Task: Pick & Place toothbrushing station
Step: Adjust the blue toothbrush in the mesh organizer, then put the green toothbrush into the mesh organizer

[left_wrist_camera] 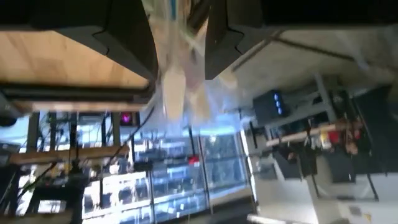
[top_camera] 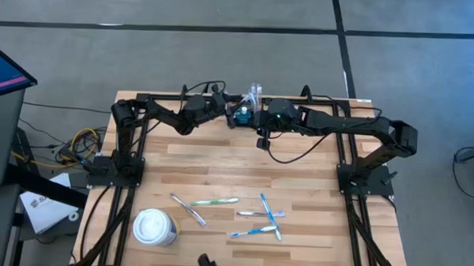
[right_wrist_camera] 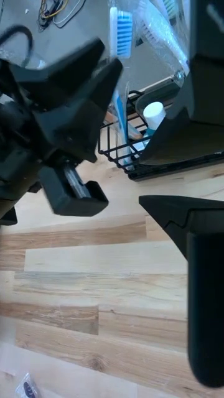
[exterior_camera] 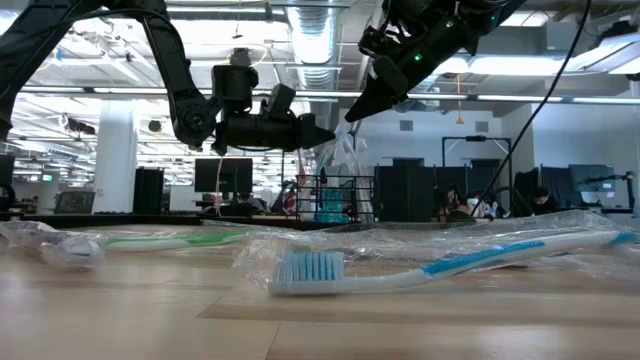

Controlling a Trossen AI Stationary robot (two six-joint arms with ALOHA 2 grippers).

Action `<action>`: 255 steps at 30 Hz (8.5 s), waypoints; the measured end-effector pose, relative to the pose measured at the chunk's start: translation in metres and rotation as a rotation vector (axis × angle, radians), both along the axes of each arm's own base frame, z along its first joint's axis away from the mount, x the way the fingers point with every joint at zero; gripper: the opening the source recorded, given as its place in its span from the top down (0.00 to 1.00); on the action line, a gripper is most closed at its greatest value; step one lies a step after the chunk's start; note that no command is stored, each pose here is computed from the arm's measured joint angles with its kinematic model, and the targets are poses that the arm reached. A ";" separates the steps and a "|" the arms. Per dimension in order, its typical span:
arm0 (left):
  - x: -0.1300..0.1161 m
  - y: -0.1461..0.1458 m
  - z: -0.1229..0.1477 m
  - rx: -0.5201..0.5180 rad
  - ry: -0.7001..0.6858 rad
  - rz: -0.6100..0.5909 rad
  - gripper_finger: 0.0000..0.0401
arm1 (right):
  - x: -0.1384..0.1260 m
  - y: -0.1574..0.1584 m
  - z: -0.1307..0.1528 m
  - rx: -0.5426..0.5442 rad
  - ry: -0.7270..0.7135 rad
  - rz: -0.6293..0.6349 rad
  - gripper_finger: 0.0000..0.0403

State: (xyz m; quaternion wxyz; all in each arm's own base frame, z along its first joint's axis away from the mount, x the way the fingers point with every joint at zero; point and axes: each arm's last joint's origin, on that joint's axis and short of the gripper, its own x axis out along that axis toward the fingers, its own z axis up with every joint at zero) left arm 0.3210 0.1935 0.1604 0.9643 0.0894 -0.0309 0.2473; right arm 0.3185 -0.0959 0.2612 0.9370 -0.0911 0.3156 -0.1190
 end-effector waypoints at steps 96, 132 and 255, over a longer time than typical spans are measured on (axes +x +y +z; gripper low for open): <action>-0.067 -0.112 0.048 -0.116 -0.073 -0.365 0.79 | 0.001 0.002 0.000 0.027 -0.010 -0.012 0.80; -0.006 -0.296 0.054 -0.363 0.792 -0.467 0.79 | 0.001 0.013 -0.003 0.118 0.004 -0.042 0.80; 0.017 -0.287 -0.044 -0.493 1.014 -0.332 0.79 | 0.004 0.028 -0.005 0.142 0.018 -0.013 0.80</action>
